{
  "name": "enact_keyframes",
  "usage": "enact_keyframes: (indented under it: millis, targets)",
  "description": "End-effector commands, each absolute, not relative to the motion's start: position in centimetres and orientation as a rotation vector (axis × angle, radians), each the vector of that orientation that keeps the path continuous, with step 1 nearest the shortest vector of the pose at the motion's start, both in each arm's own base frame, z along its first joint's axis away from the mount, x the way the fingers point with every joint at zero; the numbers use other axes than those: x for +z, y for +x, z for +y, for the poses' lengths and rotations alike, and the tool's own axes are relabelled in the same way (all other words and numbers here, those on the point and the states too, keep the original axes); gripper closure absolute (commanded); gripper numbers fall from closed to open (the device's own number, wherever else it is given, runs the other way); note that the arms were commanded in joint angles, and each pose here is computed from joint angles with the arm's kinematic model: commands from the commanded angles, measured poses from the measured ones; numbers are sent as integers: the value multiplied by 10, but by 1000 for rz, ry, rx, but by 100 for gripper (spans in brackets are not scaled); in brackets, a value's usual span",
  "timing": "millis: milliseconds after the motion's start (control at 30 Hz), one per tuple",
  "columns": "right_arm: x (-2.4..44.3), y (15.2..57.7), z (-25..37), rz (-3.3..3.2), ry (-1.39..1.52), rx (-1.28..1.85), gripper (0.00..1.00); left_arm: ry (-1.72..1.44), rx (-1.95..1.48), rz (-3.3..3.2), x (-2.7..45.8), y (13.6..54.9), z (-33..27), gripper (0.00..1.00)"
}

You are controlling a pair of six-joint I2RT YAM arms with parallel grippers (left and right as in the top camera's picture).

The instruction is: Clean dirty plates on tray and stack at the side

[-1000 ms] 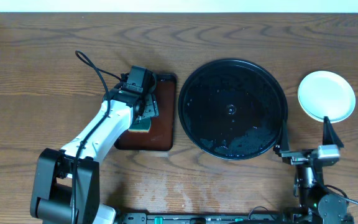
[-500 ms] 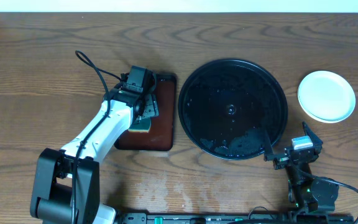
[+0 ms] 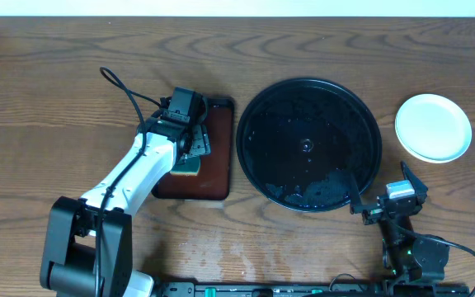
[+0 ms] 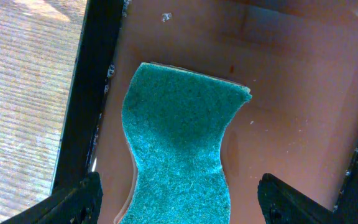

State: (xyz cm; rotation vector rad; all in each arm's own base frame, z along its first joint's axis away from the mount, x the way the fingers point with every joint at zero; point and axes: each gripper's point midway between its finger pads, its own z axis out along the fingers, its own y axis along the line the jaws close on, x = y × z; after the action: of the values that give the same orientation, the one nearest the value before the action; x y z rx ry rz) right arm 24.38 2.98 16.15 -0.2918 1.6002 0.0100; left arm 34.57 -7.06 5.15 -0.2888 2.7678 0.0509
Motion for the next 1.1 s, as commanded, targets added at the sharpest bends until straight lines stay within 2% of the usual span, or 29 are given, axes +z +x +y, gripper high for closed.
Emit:
enact_keyframes:
  millis: [0,700,900,1067]
  targets:
    - [162,242,37,1590,-327,30,1,-296,60,2768,51,345,-68,19]
    - [162,242,37,1590,-327,30,1,-298,63,2746,59,346,-67,19]
    - [162,242,37,1590,-327,30,1,-310,0,2588,112,352,-65,19]
    - [162,242,37,1590,-327,30,1,-314,-110,2372,188,345,-63,19]
